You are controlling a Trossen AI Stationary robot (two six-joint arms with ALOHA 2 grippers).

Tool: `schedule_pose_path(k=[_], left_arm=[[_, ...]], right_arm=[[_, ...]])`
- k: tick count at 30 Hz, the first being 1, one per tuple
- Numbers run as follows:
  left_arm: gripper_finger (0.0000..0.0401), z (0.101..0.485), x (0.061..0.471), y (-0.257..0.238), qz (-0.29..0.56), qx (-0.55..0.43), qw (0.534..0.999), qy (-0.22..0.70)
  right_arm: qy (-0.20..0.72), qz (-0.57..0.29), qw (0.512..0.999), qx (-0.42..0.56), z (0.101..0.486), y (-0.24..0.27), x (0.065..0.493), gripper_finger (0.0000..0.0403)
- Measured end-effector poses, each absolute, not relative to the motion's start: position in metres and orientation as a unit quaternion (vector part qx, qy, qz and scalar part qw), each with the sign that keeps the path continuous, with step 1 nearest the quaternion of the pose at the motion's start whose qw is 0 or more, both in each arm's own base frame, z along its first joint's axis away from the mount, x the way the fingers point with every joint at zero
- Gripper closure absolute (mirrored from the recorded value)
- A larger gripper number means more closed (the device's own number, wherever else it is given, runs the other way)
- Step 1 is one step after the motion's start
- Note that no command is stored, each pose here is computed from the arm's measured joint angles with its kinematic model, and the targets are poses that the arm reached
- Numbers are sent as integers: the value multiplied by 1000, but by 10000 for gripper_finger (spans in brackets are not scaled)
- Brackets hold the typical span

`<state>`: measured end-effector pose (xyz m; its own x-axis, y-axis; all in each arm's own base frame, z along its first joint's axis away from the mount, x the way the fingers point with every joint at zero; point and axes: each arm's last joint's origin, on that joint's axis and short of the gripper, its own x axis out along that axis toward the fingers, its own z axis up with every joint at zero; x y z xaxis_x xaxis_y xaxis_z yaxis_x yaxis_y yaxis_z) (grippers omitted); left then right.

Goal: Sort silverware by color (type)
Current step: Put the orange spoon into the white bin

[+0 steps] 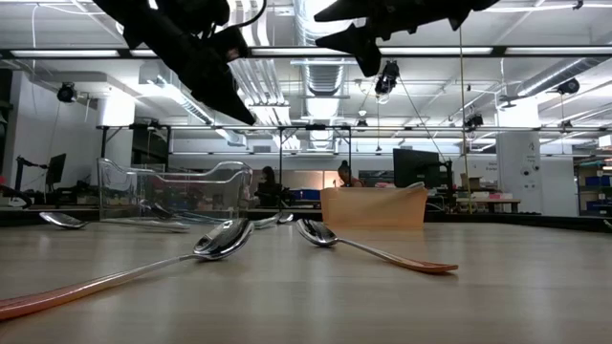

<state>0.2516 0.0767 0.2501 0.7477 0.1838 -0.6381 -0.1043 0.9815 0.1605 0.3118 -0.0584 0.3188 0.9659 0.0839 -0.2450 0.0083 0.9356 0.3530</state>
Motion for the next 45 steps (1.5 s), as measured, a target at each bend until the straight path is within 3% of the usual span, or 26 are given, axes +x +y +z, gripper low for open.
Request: schedule_pose_path(k=[13,22,34,42,45], left_arm=[[399,254,262,80,73,104,944,305],[399,256,266,81,78,110,950,283],[400,250,284,68,91,-18,967,237],[401,256,315,38,45,-17,992,113],[401,259,319,29,32,-27,993,108]], right_arm=[[136,80,967,202,314,-16,324,220],[168,59,952,248,300,-3,333,220],[326,13,897,300,266,32,324,220],[425,-51,842,329,239,52,316,220],[452,-67,823,338,227,56,318,220]])
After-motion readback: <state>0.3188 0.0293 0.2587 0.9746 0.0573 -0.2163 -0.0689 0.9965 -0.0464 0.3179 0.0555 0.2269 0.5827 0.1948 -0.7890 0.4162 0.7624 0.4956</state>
